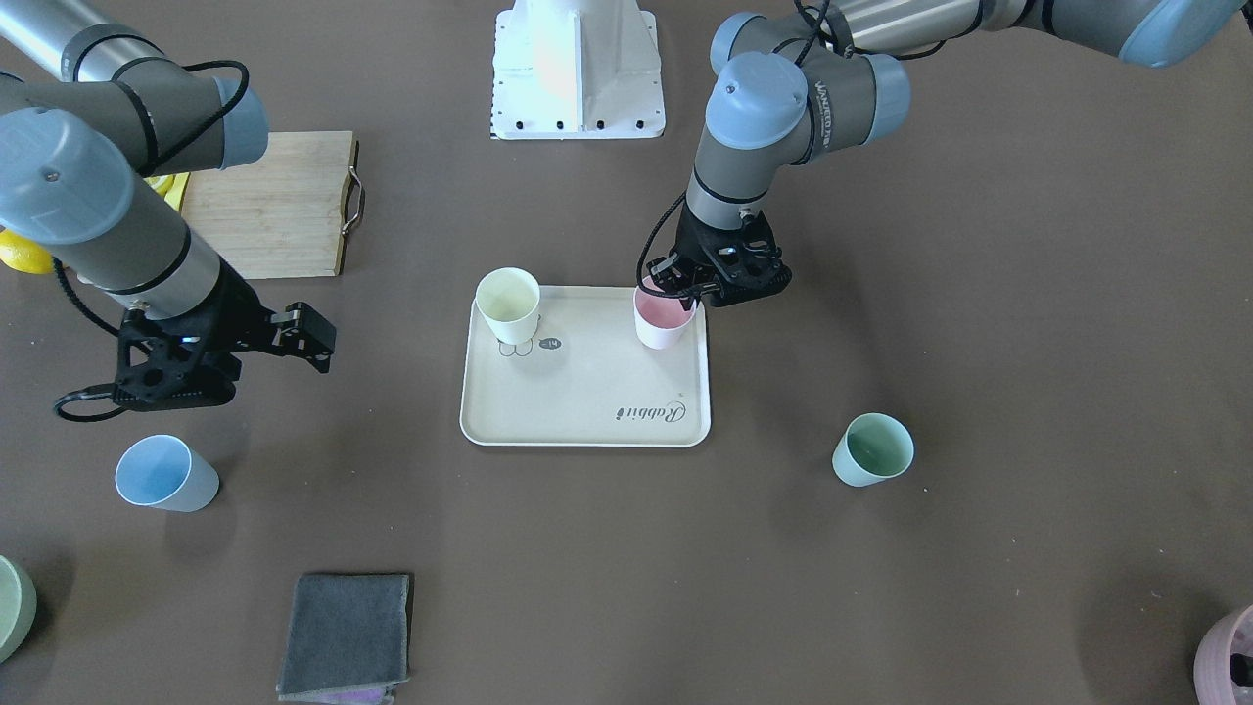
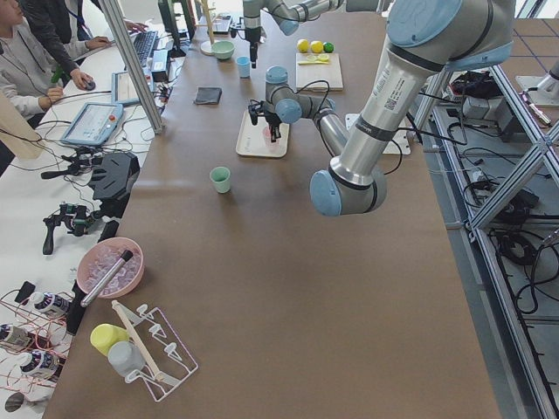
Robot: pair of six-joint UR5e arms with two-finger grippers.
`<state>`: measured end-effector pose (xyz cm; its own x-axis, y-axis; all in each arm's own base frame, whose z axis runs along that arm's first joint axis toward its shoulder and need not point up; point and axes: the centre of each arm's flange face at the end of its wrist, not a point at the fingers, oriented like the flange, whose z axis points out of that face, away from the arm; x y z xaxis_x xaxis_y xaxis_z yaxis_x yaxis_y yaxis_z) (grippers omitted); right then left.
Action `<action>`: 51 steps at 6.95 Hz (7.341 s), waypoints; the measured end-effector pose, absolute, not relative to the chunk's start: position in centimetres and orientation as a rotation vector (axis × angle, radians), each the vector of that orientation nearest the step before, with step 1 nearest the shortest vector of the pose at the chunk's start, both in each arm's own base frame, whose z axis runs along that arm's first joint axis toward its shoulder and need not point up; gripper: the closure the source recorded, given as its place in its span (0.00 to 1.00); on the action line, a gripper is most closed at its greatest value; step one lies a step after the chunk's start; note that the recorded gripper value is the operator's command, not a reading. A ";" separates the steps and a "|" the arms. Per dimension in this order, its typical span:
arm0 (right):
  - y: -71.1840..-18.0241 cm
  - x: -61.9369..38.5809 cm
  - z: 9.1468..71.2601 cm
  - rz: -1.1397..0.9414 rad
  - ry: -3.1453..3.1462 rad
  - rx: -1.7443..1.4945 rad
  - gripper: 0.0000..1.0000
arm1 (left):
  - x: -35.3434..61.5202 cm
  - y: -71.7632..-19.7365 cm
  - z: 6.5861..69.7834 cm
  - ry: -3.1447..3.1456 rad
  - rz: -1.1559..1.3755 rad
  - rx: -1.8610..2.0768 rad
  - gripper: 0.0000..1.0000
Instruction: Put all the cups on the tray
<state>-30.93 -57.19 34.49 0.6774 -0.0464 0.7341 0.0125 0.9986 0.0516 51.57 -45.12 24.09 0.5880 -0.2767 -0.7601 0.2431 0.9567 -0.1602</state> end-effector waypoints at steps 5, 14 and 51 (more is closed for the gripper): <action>-63.1 -24.3 44.6 -0.086 -0.725 0.020 0.00 | 49.7 -47.2 24.1 0.914 -0.327 -0.011 0.02; -64.5 -29.5 45.6 0.047 -0.771 -0.050 1.00 | 31.0 -57.1 32.0 0.803 -0.170 0.140 0.02; -50.8 -1.6 55.0 -0.132 -0.753 0.056 0.00 | -3.9 -47.1 55.7 0.753 0.122 0.149 0.02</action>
<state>-1.55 -50.83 54.96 0.7221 -0.1389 0.6777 0.0991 0.9903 0.0974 -3.90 -47.06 55.66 0.7232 0.1634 -0.6711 -0.0564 0.9823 0.1785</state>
